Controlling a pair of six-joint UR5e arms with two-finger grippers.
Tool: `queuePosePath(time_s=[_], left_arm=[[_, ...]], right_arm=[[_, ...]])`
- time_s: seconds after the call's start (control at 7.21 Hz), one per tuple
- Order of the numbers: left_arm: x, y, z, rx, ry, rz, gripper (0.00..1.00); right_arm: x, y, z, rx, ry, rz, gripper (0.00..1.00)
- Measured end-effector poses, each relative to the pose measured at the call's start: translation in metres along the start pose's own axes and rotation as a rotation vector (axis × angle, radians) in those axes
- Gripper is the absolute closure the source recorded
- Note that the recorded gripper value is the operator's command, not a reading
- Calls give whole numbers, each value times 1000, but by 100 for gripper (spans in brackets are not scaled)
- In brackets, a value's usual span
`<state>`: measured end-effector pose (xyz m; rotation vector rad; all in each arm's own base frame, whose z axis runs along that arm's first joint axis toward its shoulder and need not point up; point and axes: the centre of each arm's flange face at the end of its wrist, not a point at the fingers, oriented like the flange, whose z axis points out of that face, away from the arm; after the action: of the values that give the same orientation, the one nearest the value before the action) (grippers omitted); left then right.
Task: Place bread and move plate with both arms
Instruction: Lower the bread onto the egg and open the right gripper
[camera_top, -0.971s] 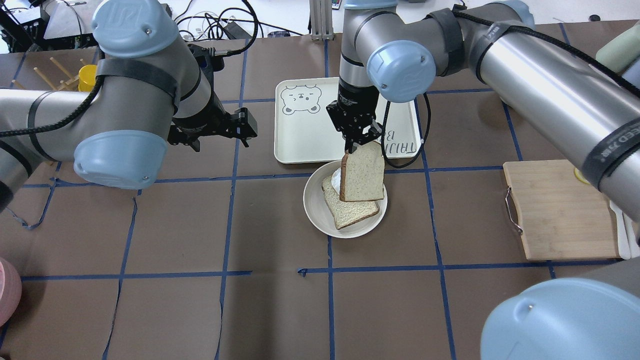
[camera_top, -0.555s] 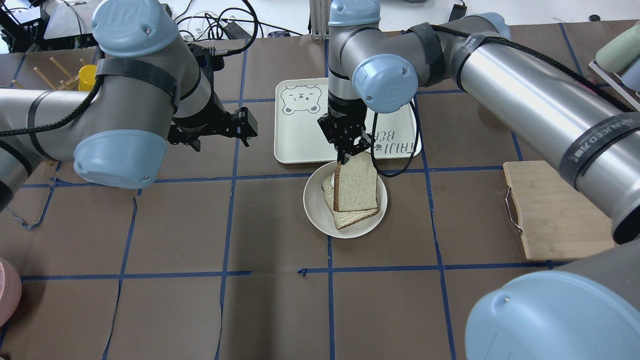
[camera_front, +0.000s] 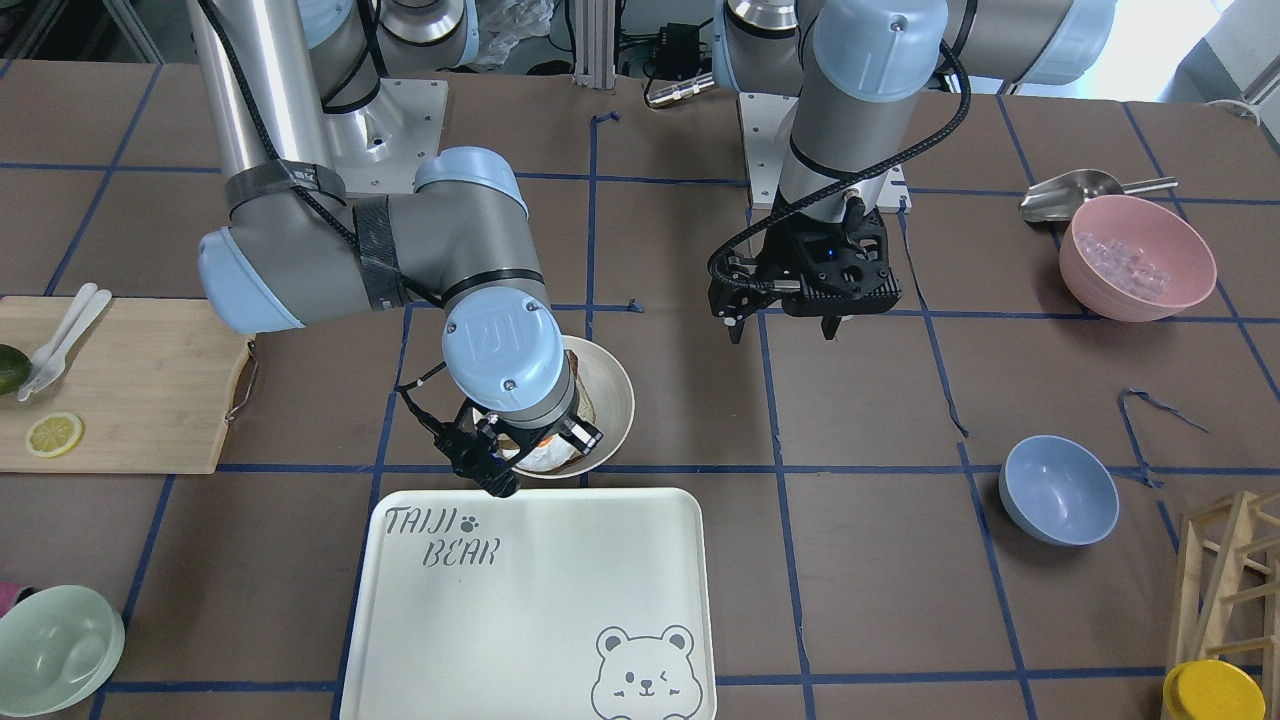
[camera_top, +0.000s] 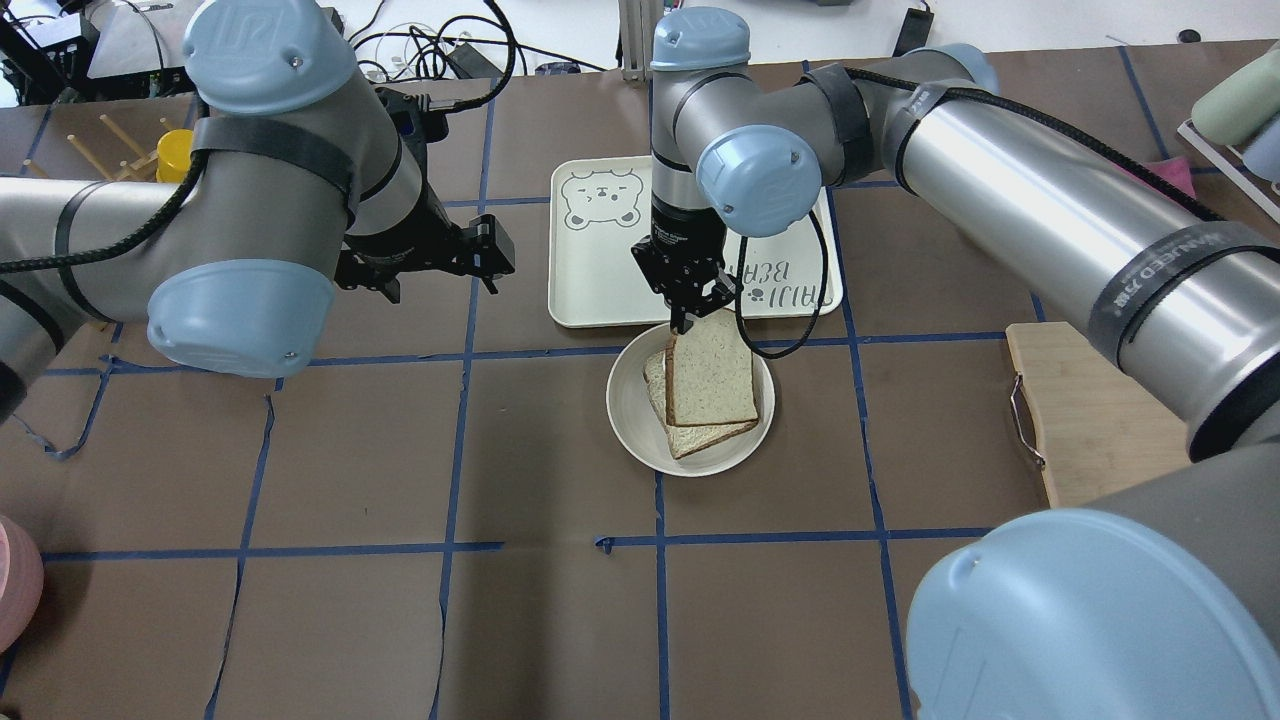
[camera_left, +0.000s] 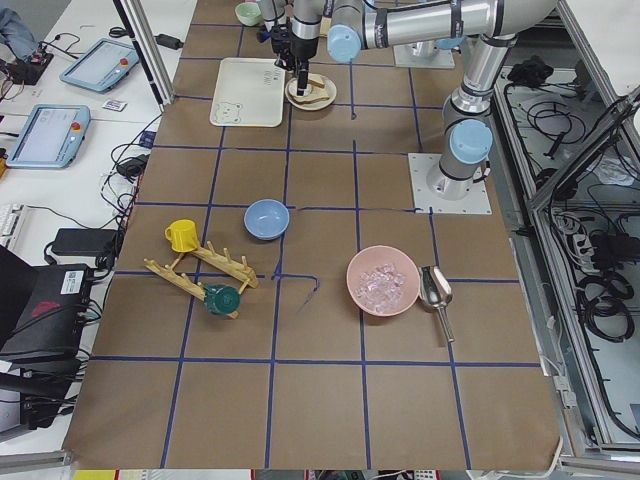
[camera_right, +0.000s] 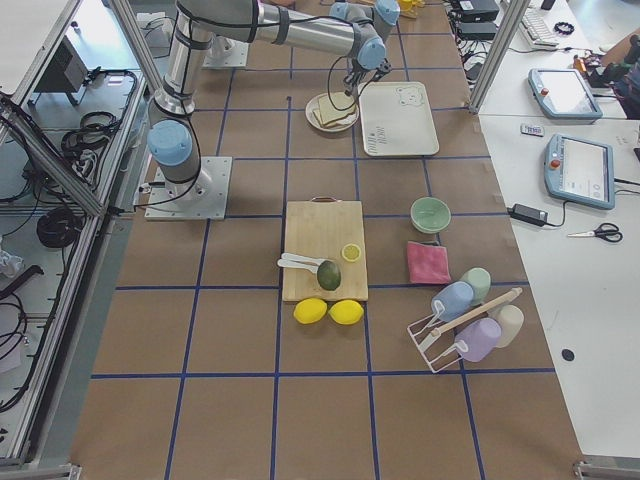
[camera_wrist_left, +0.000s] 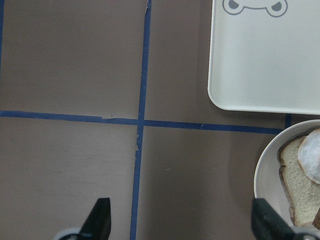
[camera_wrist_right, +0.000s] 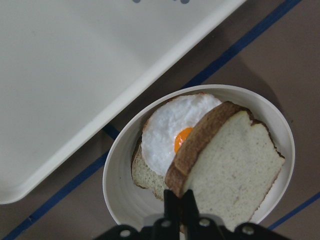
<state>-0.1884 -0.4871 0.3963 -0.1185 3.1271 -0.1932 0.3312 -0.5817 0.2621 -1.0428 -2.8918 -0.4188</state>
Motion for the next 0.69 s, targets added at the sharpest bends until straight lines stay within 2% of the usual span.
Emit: queuePosePath(time_s=[0.14, 0.28, 0.55, 0.69], left_arm=[[0, 0, 0, -1, -1, -1, 0], [-1, 0, 1, -2, -1, -1, 0], [0, 1, 2, -4, -1, 0, 0], [0, 1, 2, -5, -2, 0, 0]], right_arm=[[-4, 1, 4, 4, -5, -6, 31], [-6, 2, 6, 6, -9, -8, 25], [-7, 4, 3, 12, -17, -11, 2], [-5, 5, -5, 24, -27, -16, 0]])
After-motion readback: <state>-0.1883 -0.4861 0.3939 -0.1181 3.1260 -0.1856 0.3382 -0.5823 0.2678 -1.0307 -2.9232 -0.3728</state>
